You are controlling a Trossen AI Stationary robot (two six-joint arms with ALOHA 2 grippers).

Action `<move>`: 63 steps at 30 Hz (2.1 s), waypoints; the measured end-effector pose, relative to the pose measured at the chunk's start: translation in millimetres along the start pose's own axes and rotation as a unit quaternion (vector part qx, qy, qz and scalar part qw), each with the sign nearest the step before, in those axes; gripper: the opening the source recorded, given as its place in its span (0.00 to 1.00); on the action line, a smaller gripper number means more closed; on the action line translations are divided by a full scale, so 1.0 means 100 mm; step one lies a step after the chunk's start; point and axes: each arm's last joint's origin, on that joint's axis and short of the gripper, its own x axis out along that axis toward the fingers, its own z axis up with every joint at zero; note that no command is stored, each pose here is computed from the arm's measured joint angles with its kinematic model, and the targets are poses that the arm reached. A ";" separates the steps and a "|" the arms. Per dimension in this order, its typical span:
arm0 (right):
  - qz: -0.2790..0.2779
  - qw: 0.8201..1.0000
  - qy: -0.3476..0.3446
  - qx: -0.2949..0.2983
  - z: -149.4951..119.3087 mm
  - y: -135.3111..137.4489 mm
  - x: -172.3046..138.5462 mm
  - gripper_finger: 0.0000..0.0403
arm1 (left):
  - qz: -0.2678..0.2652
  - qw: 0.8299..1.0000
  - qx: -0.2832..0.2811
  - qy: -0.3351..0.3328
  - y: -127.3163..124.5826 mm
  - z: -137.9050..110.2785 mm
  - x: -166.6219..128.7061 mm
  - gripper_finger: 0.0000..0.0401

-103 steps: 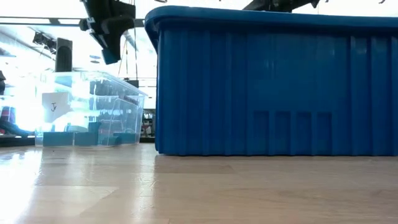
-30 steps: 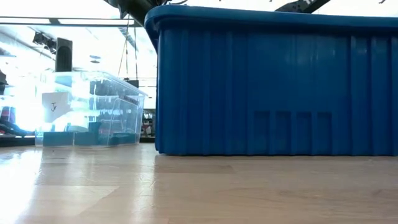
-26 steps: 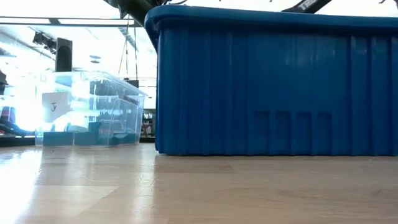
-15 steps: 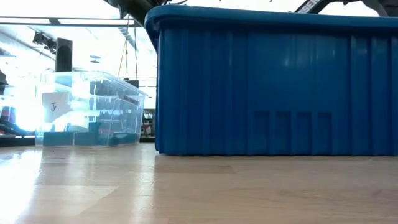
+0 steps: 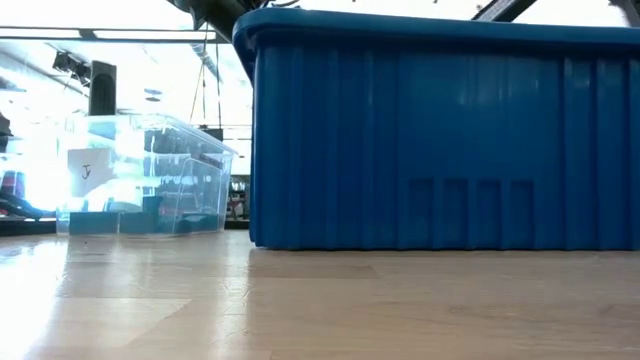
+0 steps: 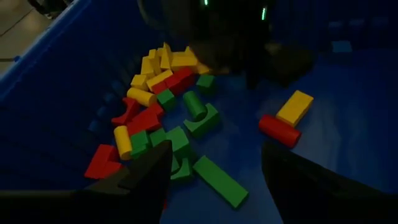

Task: Sort blocks
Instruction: Put the blue block into the transparent bin

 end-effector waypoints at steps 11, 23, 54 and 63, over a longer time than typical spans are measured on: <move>0.305 0.919 -0.218 -0.121 -0.21 0.15 -1.13 0.31 | -0.151 0.980 0.020 -0.131 -0.16 0.21 -0.03 0.63; 0.434 0.858 -0.210 -0.180 -0.23 0.54 -1.21 0.31 | -0.203 0.949 0.124 -0.209 -0.65 0.30 0.17 0.63; 0.470 0.819 -0.284 -0.164 -0.29 0.39 -1.71 0.57 | -0.141 0.976 0.137 -0.090 -0.92 0.47 0.18 0.16; 0.296 0.838 -0.429 -0.158 -0.57 0.04 -2.20 0.57 | -0.016 0.993 0.078 0.089 -0.45 0.57 -0.48 0.16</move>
